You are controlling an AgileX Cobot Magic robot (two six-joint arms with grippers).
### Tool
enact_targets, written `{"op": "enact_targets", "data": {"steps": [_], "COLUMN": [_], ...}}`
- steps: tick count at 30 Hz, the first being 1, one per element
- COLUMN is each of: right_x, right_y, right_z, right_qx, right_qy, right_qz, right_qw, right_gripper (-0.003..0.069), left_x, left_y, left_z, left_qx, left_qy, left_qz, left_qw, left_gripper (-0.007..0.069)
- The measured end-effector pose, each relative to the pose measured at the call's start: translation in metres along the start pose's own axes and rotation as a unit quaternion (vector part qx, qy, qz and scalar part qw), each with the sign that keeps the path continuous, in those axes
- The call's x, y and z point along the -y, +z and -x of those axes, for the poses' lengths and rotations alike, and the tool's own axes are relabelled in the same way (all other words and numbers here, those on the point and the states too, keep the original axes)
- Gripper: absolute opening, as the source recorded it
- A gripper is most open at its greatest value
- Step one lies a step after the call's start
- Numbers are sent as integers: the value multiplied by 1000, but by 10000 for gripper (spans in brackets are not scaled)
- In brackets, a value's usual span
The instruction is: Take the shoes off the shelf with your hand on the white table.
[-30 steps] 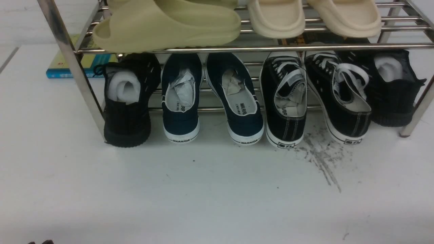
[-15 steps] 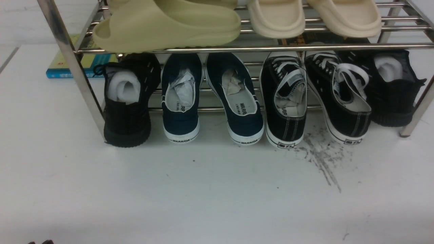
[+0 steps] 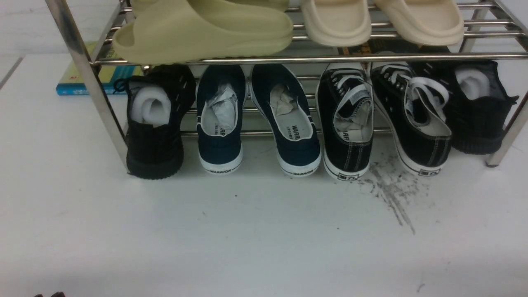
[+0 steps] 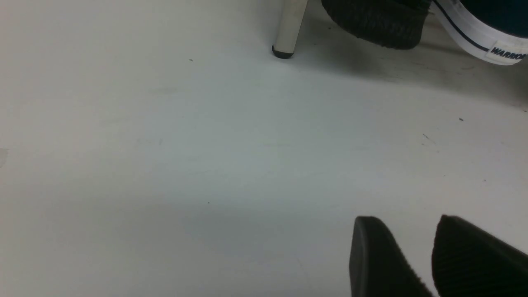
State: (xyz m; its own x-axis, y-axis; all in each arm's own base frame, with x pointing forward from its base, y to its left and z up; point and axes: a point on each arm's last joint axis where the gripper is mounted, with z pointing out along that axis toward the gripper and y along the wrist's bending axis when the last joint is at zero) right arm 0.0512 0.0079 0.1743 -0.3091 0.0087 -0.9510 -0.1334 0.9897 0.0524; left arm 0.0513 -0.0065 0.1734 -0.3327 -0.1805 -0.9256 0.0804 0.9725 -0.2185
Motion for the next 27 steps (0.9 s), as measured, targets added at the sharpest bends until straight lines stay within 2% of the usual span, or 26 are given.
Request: {"op": "enact_targets", "data": {"steps": [8, 10, 11, 12, 13, 17, 20, 27], "right_x": [0, -4, -4, -8, -10, -16, -19, -16], "right_y": [0, 0, 0, 0, 0, 0, -1, -1], "right_z": [0, 0, 1, 1, 1, 3, 4, 10], "right_qx": [0, 1, 2, 1, -1, -7, -9, 21], "right_qy": [11, 83, 97, 190, 242, 376, 419, 435], "right_qz": [2, 20, 22, 46, 59, 95, 110, 112], "right_qw": [1000, 996, 995, 981, 968, 922, 901, 893], "right_gripper": [240, 240, 240, 240, 240, 240, 240, 218], "left_x": [0, 0, 0, 0, 0, 0, 0, 0], "left_y": [0, 0, 0, 0, 0, 0, 0, 0], "left_z": [0, 0, 0, 0, 0, 0, 0, 0], "left_qx": [0, 0, 0, 0, 0, 0, 0, 0], "left_qy": [0, 0, 0, 0, 0, 0, 0, 0], "left_qz": [0, 0, 0, 0, 0, 0, 0, 0], "left_qw": [1000, 1000, 1000, 1000, 1000, 1000, 1000, 1000], "left_gripper": [242, 242, 242, 242, 242, 242, 242, 242]}}
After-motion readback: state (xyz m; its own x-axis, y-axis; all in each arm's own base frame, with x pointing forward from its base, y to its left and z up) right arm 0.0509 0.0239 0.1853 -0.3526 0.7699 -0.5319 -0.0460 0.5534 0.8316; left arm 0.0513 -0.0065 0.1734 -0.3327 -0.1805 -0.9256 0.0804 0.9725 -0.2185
